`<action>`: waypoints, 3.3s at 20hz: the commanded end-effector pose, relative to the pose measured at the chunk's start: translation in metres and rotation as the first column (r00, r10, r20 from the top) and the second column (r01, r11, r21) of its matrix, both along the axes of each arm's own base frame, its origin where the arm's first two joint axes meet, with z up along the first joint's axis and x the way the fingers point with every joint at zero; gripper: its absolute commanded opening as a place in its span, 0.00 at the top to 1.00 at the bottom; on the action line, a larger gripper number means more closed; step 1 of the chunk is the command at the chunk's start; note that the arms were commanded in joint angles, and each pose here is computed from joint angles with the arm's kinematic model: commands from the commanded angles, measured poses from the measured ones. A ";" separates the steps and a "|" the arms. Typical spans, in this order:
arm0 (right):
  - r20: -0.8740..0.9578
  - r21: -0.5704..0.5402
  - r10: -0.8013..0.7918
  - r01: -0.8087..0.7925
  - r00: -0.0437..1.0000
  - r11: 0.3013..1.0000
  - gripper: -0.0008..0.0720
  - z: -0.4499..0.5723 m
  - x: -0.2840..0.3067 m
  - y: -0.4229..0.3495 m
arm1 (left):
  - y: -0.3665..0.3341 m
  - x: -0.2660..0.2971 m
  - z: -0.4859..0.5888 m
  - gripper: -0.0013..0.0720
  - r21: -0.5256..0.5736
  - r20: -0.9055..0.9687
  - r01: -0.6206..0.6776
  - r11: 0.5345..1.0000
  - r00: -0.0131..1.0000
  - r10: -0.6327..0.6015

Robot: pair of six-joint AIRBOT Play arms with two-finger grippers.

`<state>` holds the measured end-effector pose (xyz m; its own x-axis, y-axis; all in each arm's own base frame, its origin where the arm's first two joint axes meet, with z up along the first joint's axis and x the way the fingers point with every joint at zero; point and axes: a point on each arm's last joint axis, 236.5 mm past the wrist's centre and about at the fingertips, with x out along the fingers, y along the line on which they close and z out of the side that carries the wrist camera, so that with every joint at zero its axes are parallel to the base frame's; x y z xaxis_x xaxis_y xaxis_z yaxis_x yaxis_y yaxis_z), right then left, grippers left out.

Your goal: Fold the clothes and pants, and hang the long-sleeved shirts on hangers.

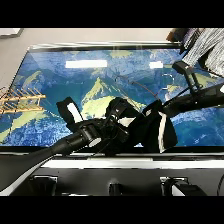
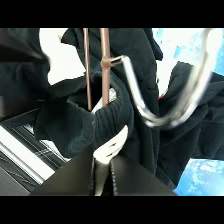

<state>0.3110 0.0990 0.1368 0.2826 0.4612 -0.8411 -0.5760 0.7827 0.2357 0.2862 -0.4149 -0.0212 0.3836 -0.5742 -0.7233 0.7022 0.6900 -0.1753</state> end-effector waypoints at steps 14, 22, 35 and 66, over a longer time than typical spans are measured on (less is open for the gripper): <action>-0.040 0.008 -0.016 0.016 0.999 1.000 0.91 -0.002 -0.006 0.001 | 0.049 0.102 0.055 0.95 -0.135 -0.250 -0.350 0.927 0.917 0.310; 0.021 0.081 -0.101 0.099 0.995 0.992 0.91 0.009 0.018 0.008 | 0.041 0.094 0.029 0.67 -0.152 -0.430 -0.376 0.914 0.858 0.282; -0.008 0.092 -0.132 0.132 0.991 0.987 0.91 0.002 0.025 0.008 | 0.026 0.037 0.063 0.31 -0.012 -0.292 -0.314 0.949 0.909 0.297; -0.120 0.051 -0.002 0.009 0.993 0.999 0.91 0.005 -0.031 0.010 | 0.071 0.121 0.061 0.94 0.177 -0.399 -0.342 0.923 0.832 0.385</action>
